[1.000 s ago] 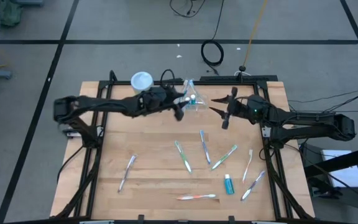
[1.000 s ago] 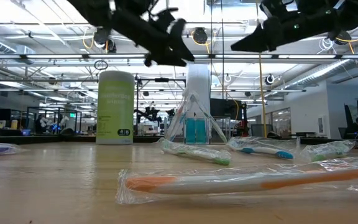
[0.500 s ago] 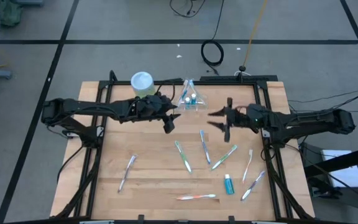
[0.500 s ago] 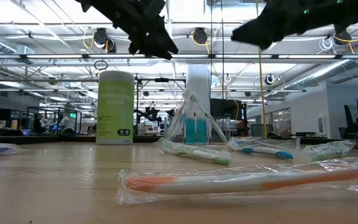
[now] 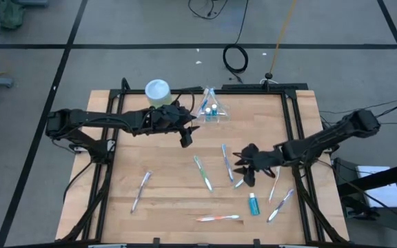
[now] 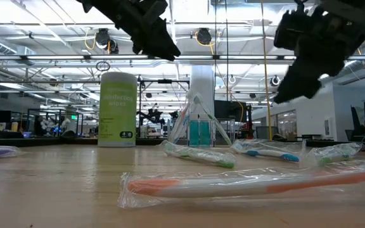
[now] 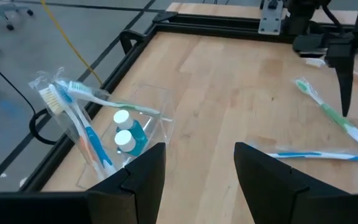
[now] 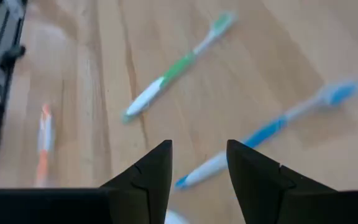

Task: Pick & Place toothbrushing station
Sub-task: Put the right green toothbrush into the transparent organizer

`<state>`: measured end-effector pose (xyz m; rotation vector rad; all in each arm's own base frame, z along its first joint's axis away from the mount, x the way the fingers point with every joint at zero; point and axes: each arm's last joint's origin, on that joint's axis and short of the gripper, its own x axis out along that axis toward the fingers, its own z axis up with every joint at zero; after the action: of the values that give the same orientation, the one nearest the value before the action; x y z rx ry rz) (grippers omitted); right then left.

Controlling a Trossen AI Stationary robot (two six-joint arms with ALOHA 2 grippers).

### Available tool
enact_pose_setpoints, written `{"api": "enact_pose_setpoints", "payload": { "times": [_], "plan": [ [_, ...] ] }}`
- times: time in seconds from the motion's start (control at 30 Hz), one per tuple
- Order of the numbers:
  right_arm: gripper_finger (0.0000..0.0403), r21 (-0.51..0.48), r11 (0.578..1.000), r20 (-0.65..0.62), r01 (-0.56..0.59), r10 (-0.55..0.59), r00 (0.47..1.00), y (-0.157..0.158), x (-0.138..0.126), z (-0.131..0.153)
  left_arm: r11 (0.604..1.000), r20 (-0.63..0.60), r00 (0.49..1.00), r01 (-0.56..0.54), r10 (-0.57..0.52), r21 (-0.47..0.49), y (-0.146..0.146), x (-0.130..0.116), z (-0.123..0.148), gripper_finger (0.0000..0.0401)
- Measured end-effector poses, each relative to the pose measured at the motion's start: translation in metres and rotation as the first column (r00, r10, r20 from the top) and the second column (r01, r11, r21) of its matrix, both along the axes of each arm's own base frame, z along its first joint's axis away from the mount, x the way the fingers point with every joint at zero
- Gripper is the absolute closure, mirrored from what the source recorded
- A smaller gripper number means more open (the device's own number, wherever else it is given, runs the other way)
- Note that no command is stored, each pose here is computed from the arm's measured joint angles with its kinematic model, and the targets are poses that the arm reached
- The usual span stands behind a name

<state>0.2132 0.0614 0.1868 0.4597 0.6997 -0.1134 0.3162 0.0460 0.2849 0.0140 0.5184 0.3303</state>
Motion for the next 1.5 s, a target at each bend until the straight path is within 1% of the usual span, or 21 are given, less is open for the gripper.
{"api": "enact_pose_setpoints", "payload": {
  "times": [0.13, 0.2, 0.3, 0.37, 0.47, 0.53, 0.67, 0.77, 0.9, 1.0, 1.07, 1.2, 1.27, 1.33, 1.4, 1.5],
  "plan": [
    [0.0259, 0.133, 0.987, -0.077, 0.092, -0.083, 0.994, 0.001, -0.011, 0.002, 1.000, 0.000, 1.000, 0.000, 0.000, 0.000, 0.000, 0.000, 0.000, 0.0203],
    [0.0259, 0.185, 0.967, -0.142, 0.177, -0.152, 0.978, -0.001, -0.017, 0.000, 1.000, 0.001, 1.000, 0.000, 0.000, 0.000, 0.000, 0.000, 0.000, 0.0203],
    [0.0259, 0.236, 0.918, -0.251, 0.317, -0.258, 0.933, -0.004, -0.026, -0.004, 1.000, 0.002, 1.000, 0.000, 0.000, 0.000, 0.000, 0.000, 0.000, 0.0203],
    [0.0259, 0.241, 0.888, -0.323, 0.392, -0.307, 0.895, -0.004, -0.031, -0.008, 1.000, 0.002, 1.000, 0.000, 0.000, 0.000, 0.000, 0.000, 0.000, 0.0203],
    [0.0259, 0.258, 0.825, -0.403, 0.503, -0.381, 0.832, -0.003, -0.037, -0.011, 1.000, 0.000, 1.000, 0.001, -0.001, 0.003, 0.000, 0.000, 0.000, 0.0203],
    [0.0259, 0.273, 0.796, -0.423, 0.539, -0.404, 0.811, -0.002, -0.039, -0.012, 1.000, 0.001, 1.000, 0.002, -0.002, 0.005, 0.000, 0.000, 0.000, 0.0203],
    [0.0259, 0.299, 0.752, -0.441, 0.587, -0.437, 0.784, -0.001, -0.039, -0.012, 1.000, 0.004, 1.000, 0.003, -0.003, 0.006, 0.000, 0.000, 0.001, 0.0203],
    [0.0259, 0.298, 0.711, -0.473, 0.637, -0.470, 0.745, -0.002, -0.042, -0.013, 1.000, 0.009, 1.000, 0.003, -0.003, 0.007, 0.000, 0.001, 0.001, 0.0203],
    [0.0259, 0.273, 0.663, -0.517, 0.697, -0.510, 0.687, -0.004, -0.046, -0.016, 1.000, 0.005, 1.000, 0.008, -0.008, 0.017, 0.000, 0.001, 0.001, 0.0203],
    [0.0259, 0.277, 0.623, -0.534, 0.731, -0.533, 0.656, -0.006, -0.050, -0.026, 0.999, -0.001, 1.000, 0.017, -0.017, 0.032, 0.000, 0.000, 0.001, 0.0203],
    [0.0259, 0.303, 0.596, -0.541, 0.744, -0.535, 0.649, -0.006, -0.053, -0.036, 0.999, -0.001, 1.000, 0.017, -0.017, 0.032, 0.000, 0.001, 0.001, 0.0203],
    [0.0259, 0.361, 0.578, -0.523, 0.732, -0.524, 0.672, -0.009, -0.059, -0.057, 0.999, 0.008, 1.000, 0.018, -0.018, 0.035, 0.000, 0.001, 0.002, 0.0203],
    [0.0259, 0.357, 0.570, -0.509, 0.740, -0.546, 0.665, -0.012, -0.063, -0.065, 0.999, 0.018, 1.000, 0.018, -0.019, 0.039, 0.000, 0.001, 0.003, 0.0203],
    [0.0259, 0.327, 0.568, -0.519, 0.755, -0.560, 0.646, -0.016, -0.069, -0.072, 0.998, 0.026, 0.999, 0.024, -0.025, 0.051, 0.000, 0.002, 0.004, 0.0203],
    [0.0259, 0.304, 0.584, -0.520, 0.753, -0.561, 0.644, -0.018, -0.072, -0.077, 0.998, 0.031, 0.999, 0.026, -0.028, 0.057, 0.000, 0.002, 0.004, 0.0203],
    [0.0259, 0.272, 0.618, -0.516, 0.737, -0.553, 0.654, -0.021, -0.075, -0.081, 0.998, 0.032, 0.999, 0.027, -0.029, 0.059, 0.000, 0.002, 0.004, 0.0203]
  ]
}}
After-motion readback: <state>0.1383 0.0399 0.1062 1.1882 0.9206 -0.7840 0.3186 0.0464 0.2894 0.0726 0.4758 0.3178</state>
